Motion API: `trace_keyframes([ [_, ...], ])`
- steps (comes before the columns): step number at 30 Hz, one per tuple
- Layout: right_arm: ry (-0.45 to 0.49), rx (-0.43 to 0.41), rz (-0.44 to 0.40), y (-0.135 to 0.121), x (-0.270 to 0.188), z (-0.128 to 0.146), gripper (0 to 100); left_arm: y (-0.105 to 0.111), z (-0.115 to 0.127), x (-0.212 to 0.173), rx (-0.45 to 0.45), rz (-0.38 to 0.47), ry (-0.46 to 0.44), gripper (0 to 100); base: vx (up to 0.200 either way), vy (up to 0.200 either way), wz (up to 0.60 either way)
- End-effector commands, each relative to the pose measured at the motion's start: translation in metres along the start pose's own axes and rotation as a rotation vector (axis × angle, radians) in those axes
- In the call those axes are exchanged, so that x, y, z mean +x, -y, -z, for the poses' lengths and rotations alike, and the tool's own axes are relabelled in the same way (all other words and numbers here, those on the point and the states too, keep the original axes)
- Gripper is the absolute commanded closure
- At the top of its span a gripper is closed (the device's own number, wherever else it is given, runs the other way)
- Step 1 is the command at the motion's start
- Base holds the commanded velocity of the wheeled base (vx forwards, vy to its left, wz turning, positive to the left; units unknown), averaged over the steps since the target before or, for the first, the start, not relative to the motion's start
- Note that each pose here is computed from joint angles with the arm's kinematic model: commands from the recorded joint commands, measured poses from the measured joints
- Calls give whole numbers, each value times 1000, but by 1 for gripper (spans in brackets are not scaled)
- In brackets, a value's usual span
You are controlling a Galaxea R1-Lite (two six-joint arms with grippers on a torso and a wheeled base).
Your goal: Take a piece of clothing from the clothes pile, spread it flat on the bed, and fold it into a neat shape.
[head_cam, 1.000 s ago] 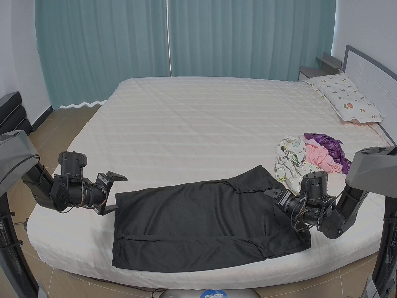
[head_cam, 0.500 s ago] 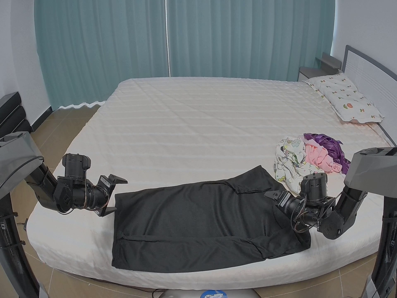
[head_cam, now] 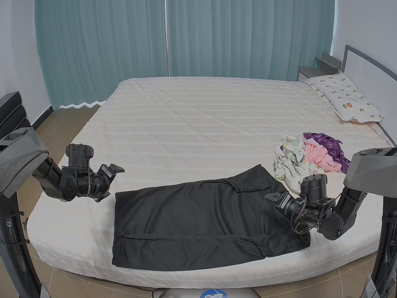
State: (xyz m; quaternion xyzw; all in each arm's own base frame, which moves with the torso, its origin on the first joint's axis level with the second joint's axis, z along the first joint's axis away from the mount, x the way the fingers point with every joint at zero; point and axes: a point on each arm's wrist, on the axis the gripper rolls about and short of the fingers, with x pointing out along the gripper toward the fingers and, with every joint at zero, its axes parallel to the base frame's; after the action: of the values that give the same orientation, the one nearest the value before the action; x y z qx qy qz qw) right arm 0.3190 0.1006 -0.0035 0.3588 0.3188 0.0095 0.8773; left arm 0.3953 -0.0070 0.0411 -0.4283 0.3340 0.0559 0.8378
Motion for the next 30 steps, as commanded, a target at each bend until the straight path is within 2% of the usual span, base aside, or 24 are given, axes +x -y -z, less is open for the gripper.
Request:
trace_keyframes([
  [1, -3, -1, 1, 0, -1, 1, 0, -10, 3, 42, 95, -31, -24, 0, 0, 0, 0],
  [6, -8, -4, 0, 0, 0, 3, 0, -18, 4, 72, 156, -58, -4, 0, 0, 0, 0],
  [11, -7, -12, -7, -3, 1, 3, 0, -18, 1, 76, 186, -108, 60, 0, 0, 0, 0],
  [25, -5, -10, -1, -1, 2, 2, 0, -20, 7, 82, 190, -107, 40, 0, 0, 0, 0],
  [26, -5, -10, -1, -1, 2, 2, 0, -22, 8, 83, 191, -113, 37, 100, 0, 0, 0],
  [30, -3, -10, -1, -1, 2, 1, 0, -27, 11, 88, 226, -125, 23, 100, 0, 0, 0],
])
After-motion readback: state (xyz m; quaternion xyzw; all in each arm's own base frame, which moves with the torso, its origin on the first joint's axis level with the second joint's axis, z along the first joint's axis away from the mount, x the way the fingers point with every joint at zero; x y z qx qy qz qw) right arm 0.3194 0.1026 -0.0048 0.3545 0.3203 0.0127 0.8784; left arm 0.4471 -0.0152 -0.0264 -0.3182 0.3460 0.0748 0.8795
